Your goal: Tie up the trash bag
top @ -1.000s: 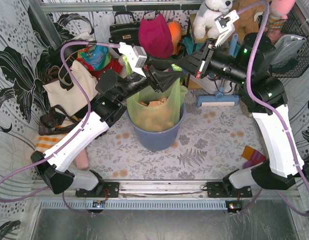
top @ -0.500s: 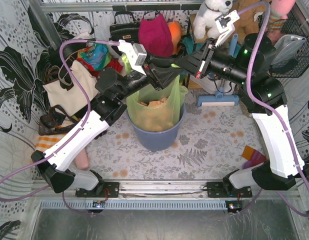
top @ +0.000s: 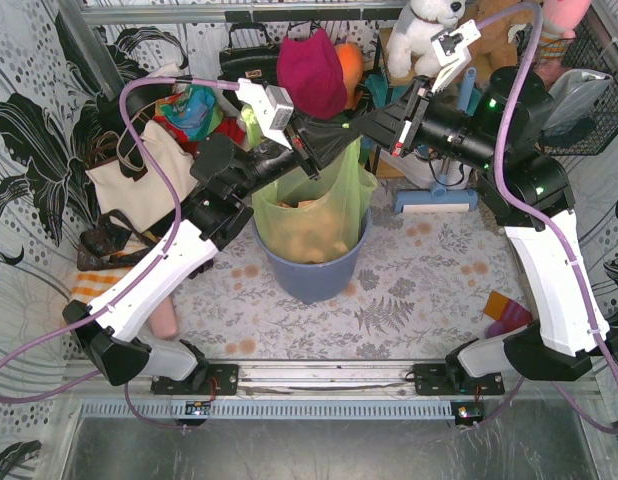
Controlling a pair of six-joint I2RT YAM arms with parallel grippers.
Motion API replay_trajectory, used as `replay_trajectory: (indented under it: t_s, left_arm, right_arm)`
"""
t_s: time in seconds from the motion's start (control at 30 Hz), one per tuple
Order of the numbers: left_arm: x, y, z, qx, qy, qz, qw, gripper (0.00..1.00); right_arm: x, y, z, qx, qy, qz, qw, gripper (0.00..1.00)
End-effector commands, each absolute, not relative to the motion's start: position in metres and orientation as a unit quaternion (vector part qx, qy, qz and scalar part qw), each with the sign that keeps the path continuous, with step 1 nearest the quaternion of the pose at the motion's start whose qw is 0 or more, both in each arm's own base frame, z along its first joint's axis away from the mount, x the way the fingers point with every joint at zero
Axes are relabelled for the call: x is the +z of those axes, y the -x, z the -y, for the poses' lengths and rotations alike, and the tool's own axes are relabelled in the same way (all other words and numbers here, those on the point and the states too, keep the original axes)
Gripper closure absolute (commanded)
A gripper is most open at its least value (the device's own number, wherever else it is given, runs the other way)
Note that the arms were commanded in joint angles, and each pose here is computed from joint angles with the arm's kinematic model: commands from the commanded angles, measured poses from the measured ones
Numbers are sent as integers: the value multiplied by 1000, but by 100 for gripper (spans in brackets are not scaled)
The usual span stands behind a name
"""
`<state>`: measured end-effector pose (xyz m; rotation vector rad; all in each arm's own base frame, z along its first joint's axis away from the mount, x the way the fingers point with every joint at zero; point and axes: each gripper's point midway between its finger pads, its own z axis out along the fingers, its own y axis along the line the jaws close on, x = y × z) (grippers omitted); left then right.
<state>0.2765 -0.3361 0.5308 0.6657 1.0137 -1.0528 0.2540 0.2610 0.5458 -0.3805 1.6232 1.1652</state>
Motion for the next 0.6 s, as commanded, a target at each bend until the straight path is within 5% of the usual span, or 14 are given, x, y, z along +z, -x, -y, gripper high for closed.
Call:
replay_trajectory:
  t_s: [0.0, 0.03, 0.23, 0.57]
  left_arm:
    - [537, -270, 339, -484, -312, -437, 691, 92]
    - [535, -266, 341, -488, -323, -433, 686, 92]
    - [527, -239, 340, -506, -367, -402, 669, 93]
    - [515, -201, 334, -530, -421, -377, 632, 93]
  right_arm:
    - [564, -242, -260, 503, 171, -651, 542, 100]
    - [566, -242, -260, 503, 171, -649, 544, 100]
    - [571, -247, -267, 509, 189, -634, 551, 64]
    - [588, -237, -315, 545, 285, -569, 545, 41]
